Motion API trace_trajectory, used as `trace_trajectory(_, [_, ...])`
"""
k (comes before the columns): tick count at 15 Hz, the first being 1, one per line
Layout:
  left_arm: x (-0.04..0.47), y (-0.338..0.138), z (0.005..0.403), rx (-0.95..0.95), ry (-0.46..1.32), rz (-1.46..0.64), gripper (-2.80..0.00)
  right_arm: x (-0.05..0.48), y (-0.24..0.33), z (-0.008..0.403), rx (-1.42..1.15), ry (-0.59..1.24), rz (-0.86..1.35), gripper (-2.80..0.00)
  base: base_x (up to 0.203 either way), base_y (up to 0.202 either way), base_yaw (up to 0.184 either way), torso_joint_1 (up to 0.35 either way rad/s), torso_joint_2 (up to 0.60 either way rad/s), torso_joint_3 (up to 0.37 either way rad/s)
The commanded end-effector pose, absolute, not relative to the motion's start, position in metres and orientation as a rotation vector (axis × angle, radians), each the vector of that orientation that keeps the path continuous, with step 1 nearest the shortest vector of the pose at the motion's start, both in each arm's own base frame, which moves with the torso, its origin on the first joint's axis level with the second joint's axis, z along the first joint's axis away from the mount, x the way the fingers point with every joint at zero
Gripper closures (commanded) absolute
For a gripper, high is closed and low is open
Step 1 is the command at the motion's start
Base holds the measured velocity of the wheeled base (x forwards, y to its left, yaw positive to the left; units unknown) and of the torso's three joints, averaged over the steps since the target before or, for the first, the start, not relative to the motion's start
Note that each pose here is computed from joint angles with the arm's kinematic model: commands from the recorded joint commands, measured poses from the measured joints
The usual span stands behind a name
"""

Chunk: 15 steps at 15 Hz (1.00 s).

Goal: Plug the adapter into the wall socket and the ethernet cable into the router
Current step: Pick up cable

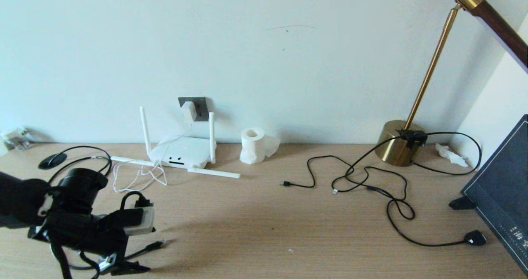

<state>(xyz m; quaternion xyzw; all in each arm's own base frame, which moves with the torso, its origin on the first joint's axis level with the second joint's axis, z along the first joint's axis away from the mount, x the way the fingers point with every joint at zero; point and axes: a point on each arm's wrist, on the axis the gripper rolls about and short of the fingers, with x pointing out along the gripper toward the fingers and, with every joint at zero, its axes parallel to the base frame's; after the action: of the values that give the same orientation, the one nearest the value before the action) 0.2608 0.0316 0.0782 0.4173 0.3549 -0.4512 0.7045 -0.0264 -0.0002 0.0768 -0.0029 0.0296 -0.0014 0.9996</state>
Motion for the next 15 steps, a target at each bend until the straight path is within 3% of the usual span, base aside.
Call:
trace_trajectory(1, [0.260, 0.032, 0.077, 0.928, 0.791, -1.010, 0.00, -0.026, 0.000, 0.077, -0.006, 0.060, -0.001, -2.80, 0.000, 0.000, 0.000, 0.000, 0.00, 0.000])
trace_trajectory(10, [0.257, 0.032, 0.075, 0.921, 0.795, -1.016, 0.00, -0.026, 0.000, 0.077, -0.006, 0.061, -0.001, -2.80, 0.000, 0.000, 0.000, 0.000, 0.00, 0.000])
trace_trajectory(12, [0.255, 0.030, 0.092, 0.965, 0.736, -0.983, 0.00, -0.026, 0.000, 0.077, -0.006, 0.061, -0.003, -2.80, 0.000, 0.000, 0.000, 0.000, 0.00, 0.000])
trace_trajectory(15, [0.251, 0.014, 0.152, 1.075, 0.530, -0.883, 0.00, -0.026, 0.000, 0.077, -0.006, 0.061, -0.003, -2.80, 0.000, 0.000, 0.000, 0.000, 0.00, 0.000])
